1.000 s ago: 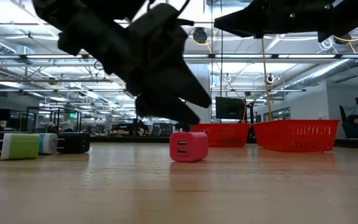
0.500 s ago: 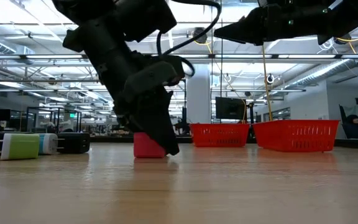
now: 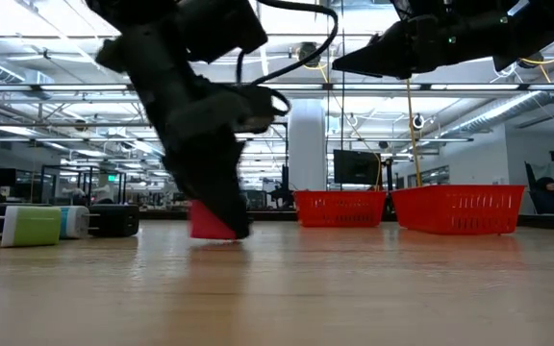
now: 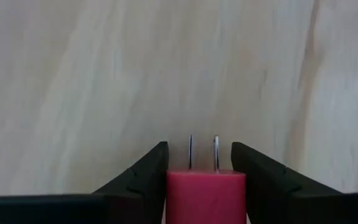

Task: Pick & Place Office items
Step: Put the pink charger adapter into the bottom red bin

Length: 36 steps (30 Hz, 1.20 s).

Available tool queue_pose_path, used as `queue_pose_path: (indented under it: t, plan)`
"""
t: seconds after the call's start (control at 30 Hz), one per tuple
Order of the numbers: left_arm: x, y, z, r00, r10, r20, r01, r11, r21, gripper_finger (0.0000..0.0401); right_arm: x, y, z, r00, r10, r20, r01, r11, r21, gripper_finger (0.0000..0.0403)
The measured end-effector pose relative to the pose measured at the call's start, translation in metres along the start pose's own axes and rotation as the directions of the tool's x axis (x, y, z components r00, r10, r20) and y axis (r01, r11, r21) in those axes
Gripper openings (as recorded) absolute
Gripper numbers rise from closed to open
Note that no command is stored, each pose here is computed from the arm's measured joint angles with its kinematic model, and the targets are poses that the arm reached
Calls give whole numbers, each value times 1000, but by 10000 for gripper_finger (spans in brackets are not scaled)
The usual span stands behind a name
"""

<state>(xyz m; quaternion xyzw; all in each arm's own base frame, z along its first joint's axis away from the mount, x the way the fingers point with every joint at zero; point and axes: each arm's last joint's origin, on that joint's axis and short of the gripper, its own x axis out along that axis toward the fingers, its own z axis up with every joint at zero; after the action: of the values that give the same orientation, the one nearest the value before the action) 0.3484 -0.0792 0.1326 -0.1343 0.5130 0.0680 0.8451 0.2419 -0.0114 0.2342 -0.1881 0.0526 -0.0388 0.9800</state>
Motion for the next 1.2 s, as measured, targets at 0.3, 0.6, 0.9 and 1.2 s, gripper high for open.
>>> queue_pose_path:
  t: [0.3, 0.6, 0.9, 1.2]
  plan:
    - [-19, 1, -4, 998, 24, -54, -23, 1000, 17, 254, 0, 0, 0, 1000, 1, 1, -1, 1000, -1, 210]
    - [-18, -4, -13, 992, 5, -126, -6, 1000, -11, 290, 0, 0, 0, 1000, 0, 0, 0, 1000, -7, 208]
    - [-18, -1, -18, 985, 128, -112, -126, 992, 23, 256, 0, 0, 0, 1000, 3, 1, -3, 1000, -1, 207]
    - [-17, -2, -16, 988, 124, -91, -115, 989, 96, 165, 0, 0, 0, 1000, 3, 1, -3, 1000, 0, 205]
